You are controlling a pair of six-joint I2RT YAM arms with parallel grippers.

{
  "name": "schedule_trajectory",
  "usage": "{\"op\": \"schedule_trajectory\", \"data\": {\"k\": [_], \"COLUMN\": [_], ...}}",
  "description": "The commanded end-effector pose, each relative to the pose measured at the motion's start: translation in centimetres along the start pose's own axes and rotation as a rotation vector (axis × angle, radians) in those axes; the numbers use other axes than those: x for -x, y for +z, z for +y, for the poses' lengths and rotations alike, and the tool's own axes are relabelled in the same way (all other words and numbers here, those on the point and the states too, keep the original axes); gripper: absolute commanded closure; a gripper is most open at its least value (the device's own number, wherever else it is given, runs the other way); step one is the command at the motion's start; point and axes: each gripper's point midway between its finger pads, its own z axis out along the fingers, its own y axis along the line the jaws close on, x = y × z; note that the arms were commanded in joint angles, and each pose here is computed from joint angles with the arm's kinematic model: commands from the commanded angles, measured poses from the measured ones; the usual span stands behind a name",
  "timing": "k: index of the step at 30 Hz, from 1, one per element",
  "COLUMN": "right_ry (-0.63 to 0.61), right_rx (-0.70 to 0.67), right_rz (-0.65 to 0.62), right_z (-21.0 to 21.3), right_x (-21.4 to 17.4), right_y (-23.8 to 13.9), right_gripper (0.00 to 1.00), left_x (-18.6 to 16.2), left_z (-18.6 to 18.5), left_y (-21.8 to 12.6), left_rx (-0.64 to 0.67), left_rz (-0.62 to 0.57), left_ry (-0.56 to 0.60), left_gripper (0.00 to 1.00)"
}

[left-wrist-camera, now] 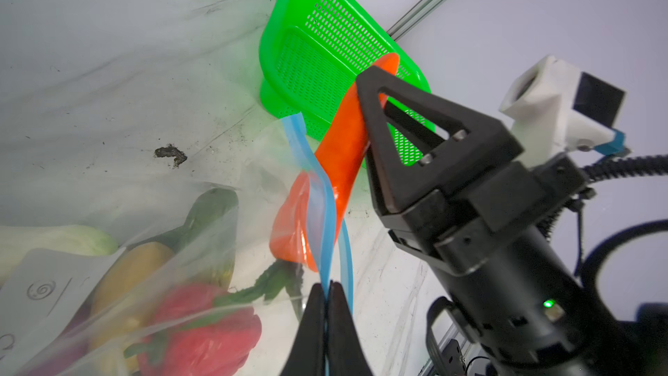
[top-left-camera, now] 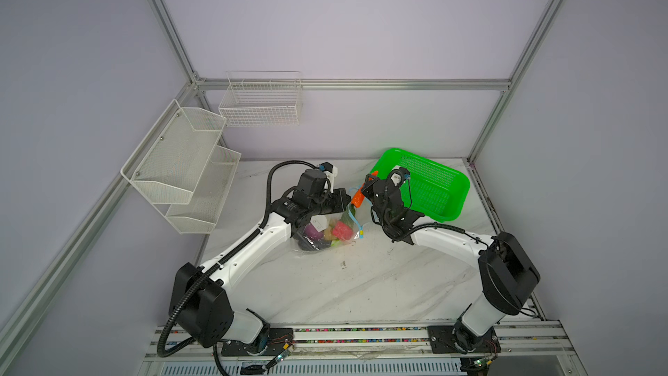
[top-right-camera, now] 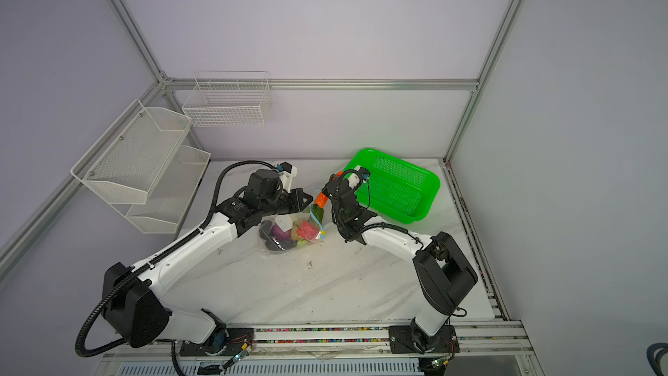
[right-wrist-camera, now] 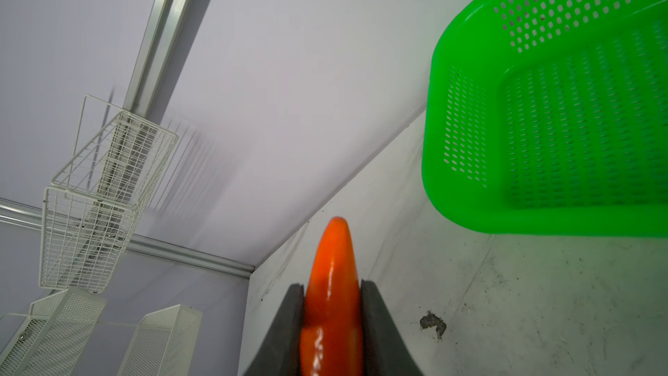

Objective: Place the food in the zip-top bag and seal the zipper
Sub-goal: 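Lower the carrot into the bag held open by the left gripper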

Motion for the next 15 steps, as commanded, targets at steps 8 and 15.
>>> {"op": "schedule_trajectory", "data": {"k": [8,15], "right_ry": [0.061,0.036], "right_rx": [0.061,0.057], "right_rz": [0.064,0.12], "right_z": [2.5,2.4], "right_x": [-1.8,-3.2], "right_y": [-0.1,-0.3], "right_gripper": [0.93,0.9], "left_x": [2.8,3.0], "left_z": [-2.3,-2.5], "left_y": [-2.1,-1.9], "left_rx": [-0.053,-0.062], "left_rz": [-0.093,-0.097], "left_ry": [0.019,0.018], "left_gripper": [1.0,1.0]}}
